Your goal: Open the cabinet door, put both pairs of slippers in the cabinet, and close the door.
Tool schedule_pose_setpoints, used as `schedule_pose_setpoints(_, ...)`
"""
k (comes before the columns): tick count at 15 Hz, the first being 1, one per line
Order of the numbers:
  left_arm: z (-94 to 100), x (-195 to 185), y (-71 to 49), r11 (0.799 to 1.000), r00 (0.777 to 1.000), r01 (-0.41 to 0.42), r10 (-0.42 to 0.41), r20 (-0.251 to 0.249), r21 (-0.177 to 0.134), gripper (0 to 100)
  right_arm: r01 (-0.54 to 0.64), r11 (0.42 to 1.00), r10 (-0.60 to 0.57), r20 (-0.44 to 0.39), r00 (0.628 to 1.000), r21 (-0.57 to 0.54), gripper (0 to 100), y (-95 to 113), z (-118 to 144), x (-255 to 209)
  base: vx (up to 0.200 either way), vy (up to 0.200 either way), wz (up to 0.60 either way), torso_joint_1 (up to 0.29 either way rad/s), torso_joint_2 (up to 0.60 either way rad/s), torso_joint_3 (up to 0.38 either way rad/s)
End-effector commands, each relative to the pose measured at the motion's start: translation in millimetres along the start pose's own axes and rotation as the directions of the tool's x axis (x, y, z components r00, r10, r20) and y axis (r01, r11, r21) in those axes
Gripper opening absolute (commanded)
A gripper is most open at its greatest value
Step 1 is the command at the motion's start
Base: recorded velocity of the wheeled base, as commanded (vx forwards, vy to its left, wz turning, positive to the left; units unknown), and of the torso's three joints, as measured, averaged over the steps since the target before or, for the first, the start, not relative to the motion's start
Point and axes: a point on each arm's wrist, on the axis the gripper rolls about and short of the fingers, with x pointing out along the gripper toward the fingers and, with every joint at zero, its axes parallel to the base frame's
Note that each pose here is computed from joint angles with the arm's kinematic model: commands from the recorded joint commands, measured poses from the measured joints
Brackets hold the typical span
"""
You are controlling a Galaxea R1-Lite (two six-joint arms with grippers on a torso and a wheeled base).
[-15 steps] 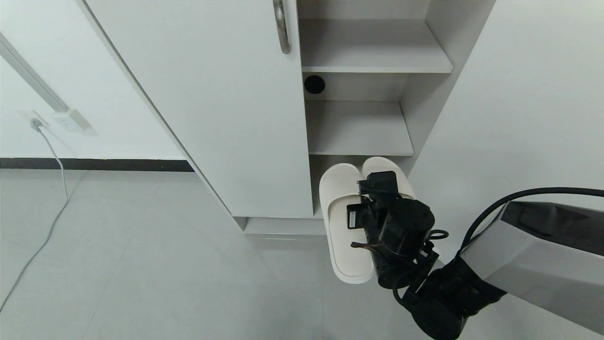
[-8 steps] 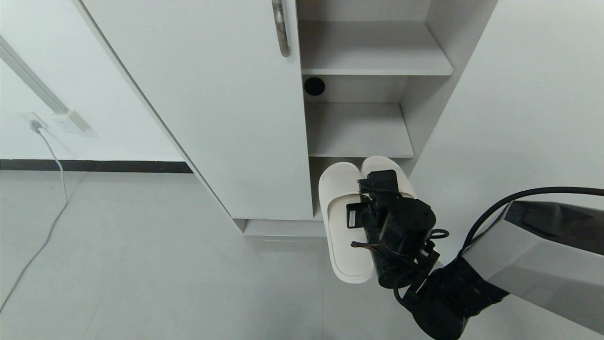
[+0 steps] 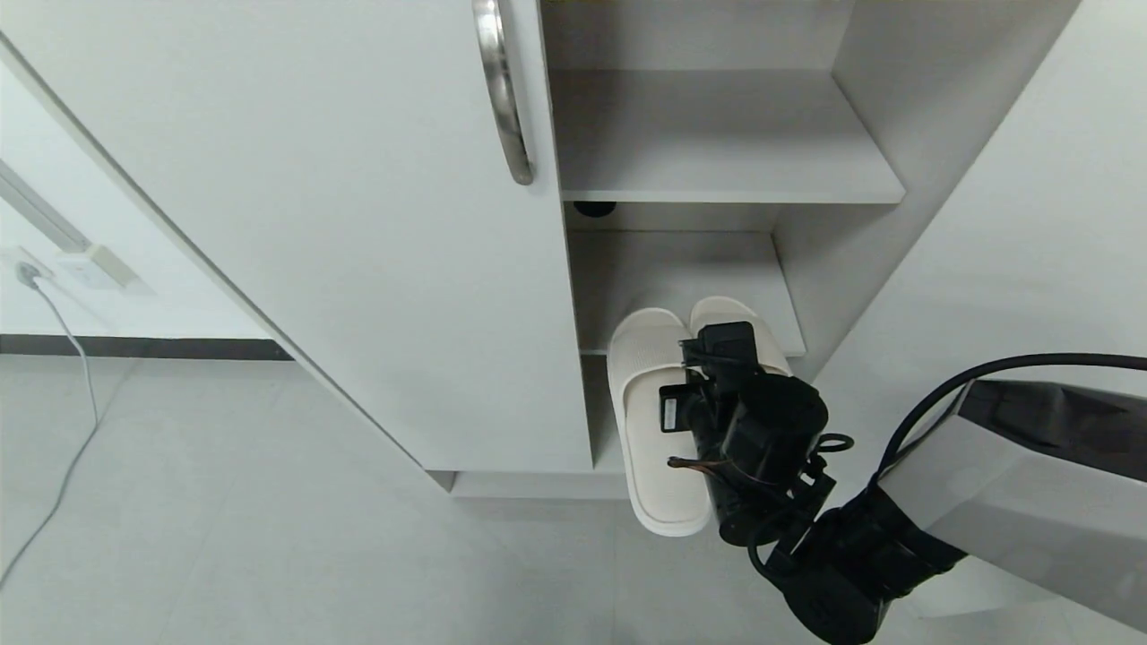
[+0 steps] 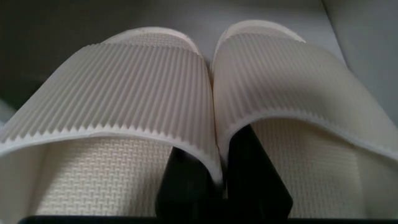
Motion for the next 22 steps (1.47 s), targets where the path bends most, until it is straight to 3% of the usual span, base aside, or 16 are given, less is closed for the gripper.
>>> schedule_pose_setpoints(1,0.0,0,0.0,1.000,1.000,0.000,0.000,-0.001,0.000,0,0.006,1.000,-0.006,0.002,1.000,-0.001,0,-1,0,3,0.200,0.000,0.00,-0.002,0.00,0.007)
schedule_pose_setpoints(12,0.0,0,0.0,1.000,1.000,-0.001,0.001,-0.001,-0.002,0,0.072,0.997,-0.072,0.010,0.997,-0.005,0,3,-11,51,0.000,0.000,0.00,0.000,0.00,0.000)
schedule_pose_setpoints(22,0.0,0,0.0,1.000,1.000,-0.001,0.001,-0.001,-0.003,0,0.159,0.987,-0.159,0.035,0.987,0.010,0,-2,21,125,0.000,0.000,0.00,0.000,0.00,0.000)
